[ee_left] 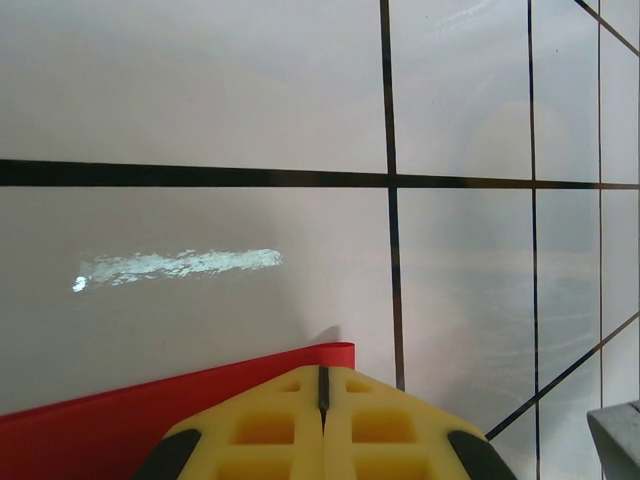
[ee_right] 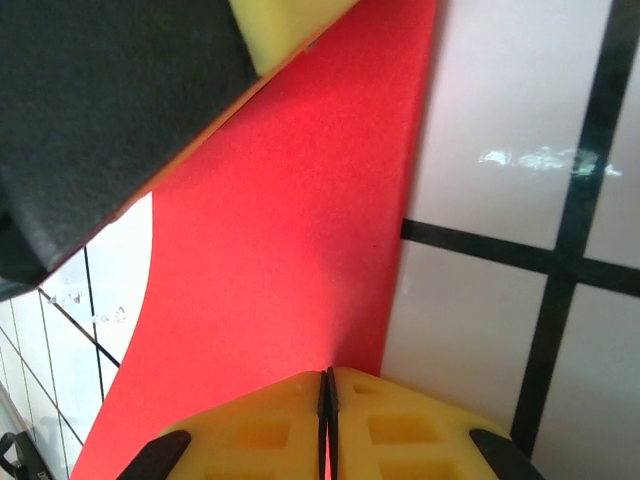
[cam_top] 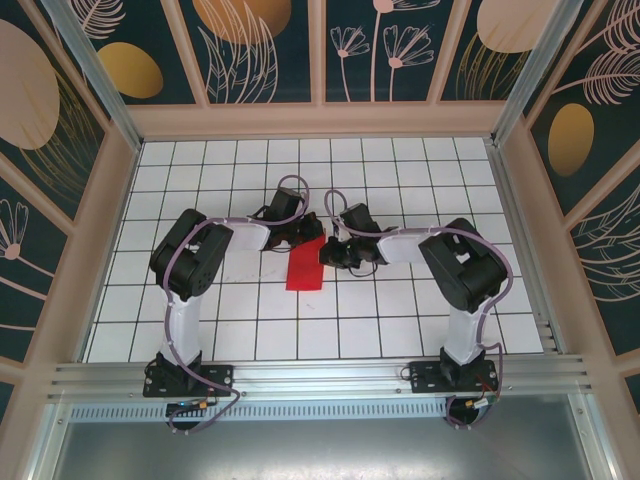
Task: Fold a paper plane with a square sheet of paper (pick it up from the middle)
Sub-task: Fold the square sheet of paper in half at the center of the table.
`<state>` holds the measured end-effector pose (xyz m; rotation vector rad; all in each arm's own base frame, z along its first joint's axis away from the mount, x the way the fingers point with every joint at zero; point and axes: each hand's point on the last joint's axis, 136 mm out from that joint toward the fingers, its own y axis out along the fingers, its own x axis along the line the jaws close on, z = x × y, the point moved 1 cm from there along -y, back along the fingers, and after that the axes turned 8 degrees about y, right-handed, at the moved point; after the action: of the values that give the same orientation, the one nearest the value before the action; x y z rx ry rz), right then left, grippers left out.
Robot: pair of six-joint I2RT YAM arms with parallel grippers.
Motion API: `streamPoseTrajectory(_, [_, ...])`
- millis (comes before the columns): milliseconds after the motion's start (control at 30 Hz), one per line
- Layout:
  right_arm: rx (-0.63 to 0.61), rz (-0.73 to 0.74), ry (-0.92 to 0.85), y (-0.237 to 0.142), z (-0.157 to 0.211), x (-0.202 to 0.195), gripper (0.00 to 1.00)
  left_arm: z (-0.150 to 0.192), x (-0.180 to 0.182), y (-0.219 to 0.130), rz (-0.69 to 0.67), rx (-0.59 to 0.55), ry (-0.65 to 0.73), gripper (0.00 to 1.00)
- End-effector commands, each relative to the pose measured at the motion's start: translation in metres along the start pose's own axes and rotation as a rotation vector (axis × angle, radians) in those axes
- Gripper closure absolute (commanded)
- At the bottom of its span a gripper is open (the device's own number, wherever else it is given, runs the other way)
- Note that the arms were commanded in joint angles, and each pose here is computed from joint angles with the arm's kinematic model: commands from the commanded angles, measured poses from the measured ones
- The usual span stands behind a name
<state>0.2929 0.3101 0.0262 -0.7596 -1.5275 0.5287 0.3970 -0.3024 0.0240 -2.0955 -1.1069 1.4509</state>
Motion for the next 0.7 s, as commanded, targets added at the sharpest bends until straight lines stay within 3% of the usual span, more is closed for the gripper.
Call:
streamPoseTrajectory(0, [0.077, 0.0, 0.015, 0.001, 0.028, 0.001, 0.86, 0.007, 0.026, 0.006, -0.099, 0.013, -0.014, 0.92])
streamPoseTrajectory(667, [0.127, -0.004, -0.011, 0.01, 0.067, 0.018, 0.86, 0.007, 0.032, 0.003, -0.132, -0.003, -0.022, 0.93])
